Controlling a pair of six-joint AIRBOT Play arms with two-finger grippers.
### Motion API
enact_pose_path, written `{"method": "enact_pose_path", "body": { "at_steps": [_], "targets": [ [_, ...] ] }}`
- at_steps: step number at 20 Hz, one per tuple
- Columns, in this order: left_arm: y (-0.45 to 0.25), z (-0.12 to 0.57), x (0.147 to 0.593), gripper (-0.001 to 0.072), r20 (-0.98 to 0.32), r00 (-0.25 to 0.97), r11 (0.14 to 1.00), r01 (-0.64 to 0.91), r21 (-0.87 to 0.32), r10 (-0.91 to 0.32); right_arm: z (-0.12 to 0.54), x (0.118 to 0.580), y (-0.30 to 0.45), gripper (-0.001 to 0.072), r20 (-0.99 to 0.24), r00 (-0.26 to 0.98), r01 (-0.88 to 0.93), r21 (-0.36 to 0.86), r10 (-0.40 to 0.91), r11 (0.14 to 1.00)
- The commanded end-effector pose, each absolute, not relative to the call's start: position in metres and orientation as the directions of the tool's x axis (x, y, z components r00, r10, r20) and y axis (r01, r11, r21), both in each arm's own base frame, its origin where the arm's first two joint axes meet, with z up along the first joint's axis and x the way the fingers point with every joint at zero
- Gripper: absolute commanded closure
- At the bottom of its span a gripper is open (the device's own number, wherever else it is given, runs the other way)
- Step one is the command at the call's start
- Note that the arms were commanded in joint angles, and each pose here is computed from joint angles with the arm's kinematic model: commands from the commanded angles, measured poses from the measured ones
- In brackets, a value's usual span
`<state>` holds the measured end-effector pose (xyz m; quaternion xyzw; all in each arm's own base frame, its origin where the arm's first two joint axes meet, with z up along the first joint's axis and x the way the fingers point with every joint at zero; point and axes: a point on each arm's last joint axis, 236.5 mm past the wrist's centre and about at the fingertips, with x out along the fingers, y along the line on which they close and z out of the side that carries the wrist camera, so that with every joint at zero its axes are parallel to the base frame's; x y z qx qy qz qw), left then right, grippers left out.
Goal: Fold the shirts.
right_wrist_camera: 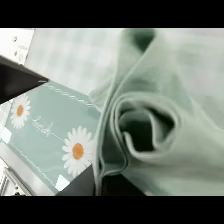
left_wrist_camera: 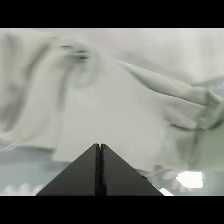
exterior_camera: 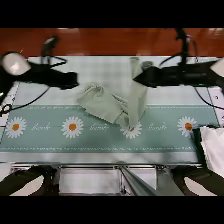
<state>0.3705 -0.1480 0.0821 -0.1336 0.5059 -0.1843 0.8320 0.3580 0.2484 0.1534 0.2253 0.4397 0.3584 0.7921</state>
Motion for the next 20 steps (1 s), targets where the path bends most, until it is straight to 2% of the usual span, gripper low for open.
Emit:
{"method": "enact_pose_path", "body": {
  "at_steps": [1,6,15,16,17,20],
  "targets": [
    [-0.057,0.075,0.325,0.0688,-0.784,0.541,0.932,-0.001,-0.362,-0.304,0.121,0.384,0.315,0.0689,-0.530,0.253,-0.389,0.710,0.809,0.587],
    [-0.023,0.056,0.286,0.0689,-0.780,0.583,0.925,-0.121,-0.361,-0.228,0.080,0.405,0.380,0.0689,-0.518,0.142,-0.367,0.764,0.844,0.531],
    [-0.030,0.044,0.287,0.0689,-0.771,0.583,0.904,-0.137,-0.404,-0.256,0.016,0.414,0.437,0.0678,-0.480,0.119,-0.258,0.831,0.869,0.494],
    [-0.029,0.044,0.288,0.0689,-0.769,0.587,0.904,-0.137,-0.404,-0.254,0.013,0.414,0.443,0.0468,-0.468,0.124,-0.243,0.841,0.875,0.484],
    [-0.028,0.045,0.289,0.0689,-0.765,0.593,0.904,-0.138,-0.404,-0.251,0.010,0.410,0.447,0.0299,-0.471,0.112,-0.244,0.841,0.875,0.484],
    [-0.027,0.047,0.293,0.0688,-0.756,0.607,0.903,-0.139,-0.406,-0.247,0.017,0.392,0.433,0.0299,-0.475,0.012,-0.224,0.856,0.880,0.465]
  ]
}}
